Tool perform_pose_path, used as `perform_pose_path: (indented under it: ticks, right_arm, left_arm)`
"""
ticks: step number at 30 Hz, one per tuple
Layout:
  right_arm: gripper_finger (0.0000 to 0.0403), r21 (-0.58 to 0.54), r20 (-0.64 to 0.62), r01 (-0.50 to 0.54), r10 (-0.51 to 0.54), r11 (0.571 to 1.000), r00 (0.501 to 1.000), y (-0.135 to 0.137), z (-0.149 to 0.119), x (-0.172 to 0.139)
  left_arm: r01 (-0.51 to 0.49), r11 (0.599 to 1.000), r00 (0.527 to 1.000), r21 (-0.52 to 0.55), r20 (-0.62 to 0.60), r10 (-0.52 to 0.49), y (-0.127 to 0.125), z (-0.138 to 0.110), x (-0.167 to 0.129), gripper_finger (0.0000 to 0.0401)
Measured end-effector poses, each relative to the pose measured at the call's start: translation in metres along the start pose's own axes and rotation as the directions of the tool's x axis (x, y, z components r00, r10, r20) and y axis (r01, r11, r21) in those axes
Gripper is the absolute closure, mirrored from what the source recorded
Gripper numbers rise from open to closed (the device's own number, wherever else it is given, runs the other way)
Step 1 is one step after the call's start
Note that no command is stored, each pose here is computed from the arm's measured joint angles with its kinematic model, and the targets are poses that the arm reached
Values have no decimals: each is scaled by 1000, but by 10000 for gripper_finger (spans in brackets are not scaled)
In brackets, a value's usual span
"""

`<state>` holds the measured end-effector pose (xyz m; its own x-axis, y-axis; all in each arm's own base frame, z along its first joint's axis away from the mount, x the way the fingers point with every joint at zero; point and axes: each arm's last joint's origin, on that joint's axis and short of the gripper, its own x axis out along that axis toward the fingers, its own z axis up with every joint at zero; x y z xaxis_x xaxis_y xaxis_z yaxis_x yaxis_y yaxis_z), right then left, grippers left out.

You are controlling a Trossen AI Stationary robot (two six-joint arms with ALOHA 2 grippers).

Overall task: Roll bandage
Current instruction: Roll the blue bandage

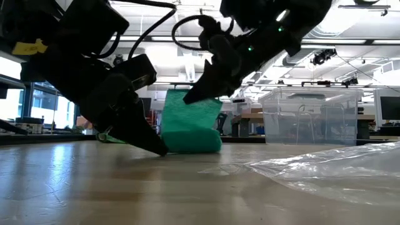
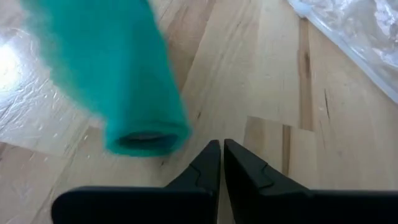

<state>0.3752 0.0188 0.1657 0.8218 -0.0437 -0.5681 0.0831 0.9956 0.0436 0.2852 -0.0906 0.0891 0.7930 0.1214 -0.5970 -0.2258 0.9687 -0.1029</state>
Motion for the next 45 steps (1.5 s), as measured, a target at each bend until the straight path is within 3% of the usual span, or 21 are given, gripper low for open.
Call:
perform_pose_path:
  ticks: [5,11,20,22,25,27,29,32,36,39,42,43,45]
  right_arm:
    - [388,98,-60,-77,83,992,995,-16,-8,8]
    - [306,116,-87,-73,83,991,993,-25,-19,21]
    - [205,110,-27,-36,40,993,999,-34,-13,22]
    - [188,108,-24,13,-10,994,1000,-36,-13,22]
    - [173,114,-13,178,-178,977,984,-42,-12,21]
    - [172,91,-12,220,-220,971,976,-44,-12,21]
    - [172,27,-12,166,-166,986,986,-41,-11,19]
    - [171,-63,0,-39,40,997,999,-30,-4,13]
    - [171,-91,-15,-351,351,932,936,-20,-3,9]
    - [171,-73,-60,-443,439,894,896,-17,-8,10]
    - [172,-22,-140,-411,404,911,904,-24,-22,18]
    - [174,-19,-150,-355,348,935,925,-29,-27,22]
    - [179,-42,-107,-113,108,993,988,-41,-25,28]
  left_arm:
    - [-1,1000,1000,-1,-1,1,0,0,0,399]
    - [20,1000,1000,6,-8,-20,-3,-1,-2,400]
    - [29,999,998,19,-47,-28,-14,1,-24,400]
    - [17,1000,999,25,-42,-16,-16,2,-28,400]
    - [7,1000,1000,27,-23,-6,-17,4,-32,400]
    - [3,1000,1000,24,-14,-2,-17,6,-33,400]
    - [2,1000,1000,21,-9,-2,-17,7,-34,400]
    - [2,1000,1000,21,-8,-2,-17,7,-34,400]
    - [2,1000,1000,22,-9,-1,-17,7,-34,400]
    - [1,1000,1000,22,-8,-1,-17,7,-34,400]
    - [1,1000,1000,22,-7,-1,-17,7,-34,400]
    - [1,1000,1000,22,-7,-1,-17,7,-34,400]
    - [3,1000,1000,21,-5,-2,-17,7,-34,400]
